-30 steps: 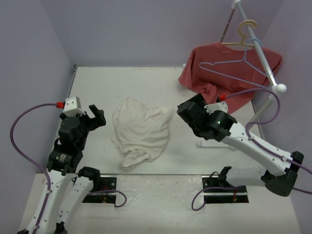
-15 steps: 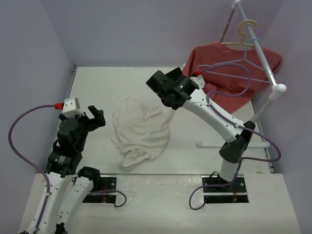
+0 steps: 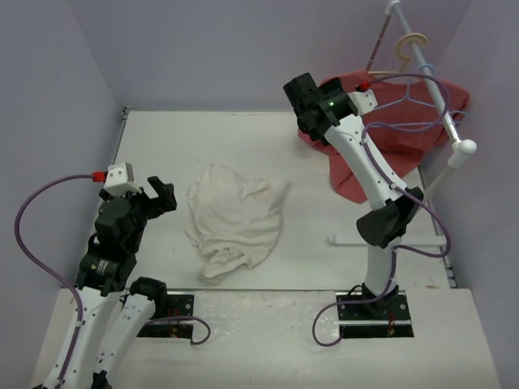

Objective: Place the t-shirt on the hanger
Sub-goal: Pick up the hanger from the clothesline.

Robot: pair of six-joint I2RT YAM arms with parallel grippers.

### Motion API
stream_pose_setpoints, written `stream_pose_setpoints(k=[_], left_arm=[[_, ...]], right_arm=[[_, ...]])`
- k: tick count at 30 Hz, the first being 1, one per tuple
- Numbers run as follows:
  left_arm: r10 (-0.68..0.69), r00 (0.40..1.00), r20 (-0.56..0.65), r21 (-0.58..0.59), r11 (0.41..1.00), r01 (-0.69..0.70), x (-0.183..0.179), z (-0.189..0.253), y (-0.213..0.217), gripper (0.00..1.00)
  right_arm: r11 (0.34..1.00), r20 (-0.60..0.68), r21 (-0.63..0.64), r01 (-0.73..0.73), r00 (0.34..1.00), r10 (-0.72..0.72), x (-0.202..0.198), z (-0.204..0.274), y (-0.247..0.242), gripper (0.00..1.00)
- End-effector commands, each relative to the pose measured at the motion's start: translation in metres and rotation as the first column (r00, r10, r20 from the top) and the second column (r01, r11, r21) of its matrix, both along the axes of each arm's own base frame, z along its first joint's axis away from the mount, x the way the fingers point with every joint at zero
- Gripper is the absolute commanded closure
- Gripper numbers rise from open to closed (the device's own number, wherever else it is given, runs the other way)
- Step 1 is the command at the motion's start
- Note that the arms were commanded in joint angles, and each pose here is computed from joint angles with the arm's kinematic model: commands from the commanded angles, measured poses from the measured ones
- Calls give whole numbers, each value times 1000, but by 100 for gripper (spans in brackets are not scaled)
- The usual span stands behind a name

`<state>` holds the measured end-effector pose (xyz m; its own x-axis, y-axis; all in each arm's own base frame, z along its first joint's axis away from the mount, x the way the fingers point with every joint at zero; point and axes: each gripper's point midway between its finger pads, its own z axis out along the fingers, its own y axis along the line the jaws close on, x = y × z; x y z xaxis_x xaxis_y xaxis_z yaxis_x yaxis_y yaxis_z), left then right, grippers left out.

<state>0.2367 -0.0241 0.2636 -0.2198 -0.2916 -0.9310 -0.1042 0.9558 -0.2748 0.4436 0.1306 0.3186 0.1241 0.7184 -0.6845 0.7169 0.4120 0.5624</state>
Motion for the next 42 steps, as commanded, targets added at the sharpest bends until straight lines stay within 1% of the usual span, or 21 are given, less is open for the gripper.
stream_pose_setpoints(k=[1, 8, 13, 16, 20, 24, 25, 27, 29, 30, 31, 35, 37, 40, 42], left_arm=[[-24, 999, 33, 6, 1000, 24, 4, 5, -4, 0], [-26, 999, 33, 6, 1000, 25, 4, 5, -5, 0], [-29, 999, 35, 7, 1000, 29, 4, 5, -5, 0], [-30, 999, 35, 6, 1000, 30, 5, 5, -6, 0], [-36, 999, 33, 5, 999, 36, 5, 5, -7, 0], [-43, 998, 38, 5, 999, 43, 4, 6, -8, 0], [-44, 998, 38, 4, 999, 44, 4, 6, -8, 0], [-44, 998, 41, 4, 999, 44, 4, 7, -8, 0], [-45, 998, 43, 3, 999, 45, 3, 7, -8, 0], [-46, 998, 46, 3, 999, 45, 3, 8, -8, 0], [-46, 998, 48, 3, 999, 46, 2, 8, -8, 0], [-50, 998, 49, 2, 999, 50, 2, 8, -9, 0], [-51, 998, 49, 2, 999, 51, 2, 8, -9, 0], [-51, 997, 50, 2, 999, 51, 2, 9, -9, 0], [-50, 997, 50, 2, 999, 50, 2, 9, -9, 0]], right_arm=[[974, -95, -220, 43, 993, -65, -1, 0, -46, 4], [946, -130, -313, 85, 983, -132, 14, -9, -78, 4], [936, -143, -338, 101, 977, -157, 22, -17, -91, 4], [935, -171, -341, 99, 971, -165, 20, -32, -92, 8], [940, -186, -323, 107, 967, -174, 10, -44, -94, 19], [938, -206, -321, 131, 957, -204, -3, -54, -99, 24], [937, -201, -318, 142, 956, -213, -4, -55, -100, 27], [932, -203, -326, 159, 951, -233, -9, -57, -103, 39], [930, -204, -327, 168, 948, -243, -11, -59, -104, 46], [929, -208, -328, 171, 946, -248, -12, -60, -105, 52], [928, -212, -329, 173, 944, -251, -13, -61, -105, 55], [924, -217, -336, 180, 940, -262, -16, -62, -107, 58], [924, -211, -335, 183, 941, -263, -17, -59, -108, 63], [926, -209, -330, 184, 942, -262, -20, -57, -108, 68], [927, -203, -323, 188, 943, -262, -22, -54, -109, 74]])
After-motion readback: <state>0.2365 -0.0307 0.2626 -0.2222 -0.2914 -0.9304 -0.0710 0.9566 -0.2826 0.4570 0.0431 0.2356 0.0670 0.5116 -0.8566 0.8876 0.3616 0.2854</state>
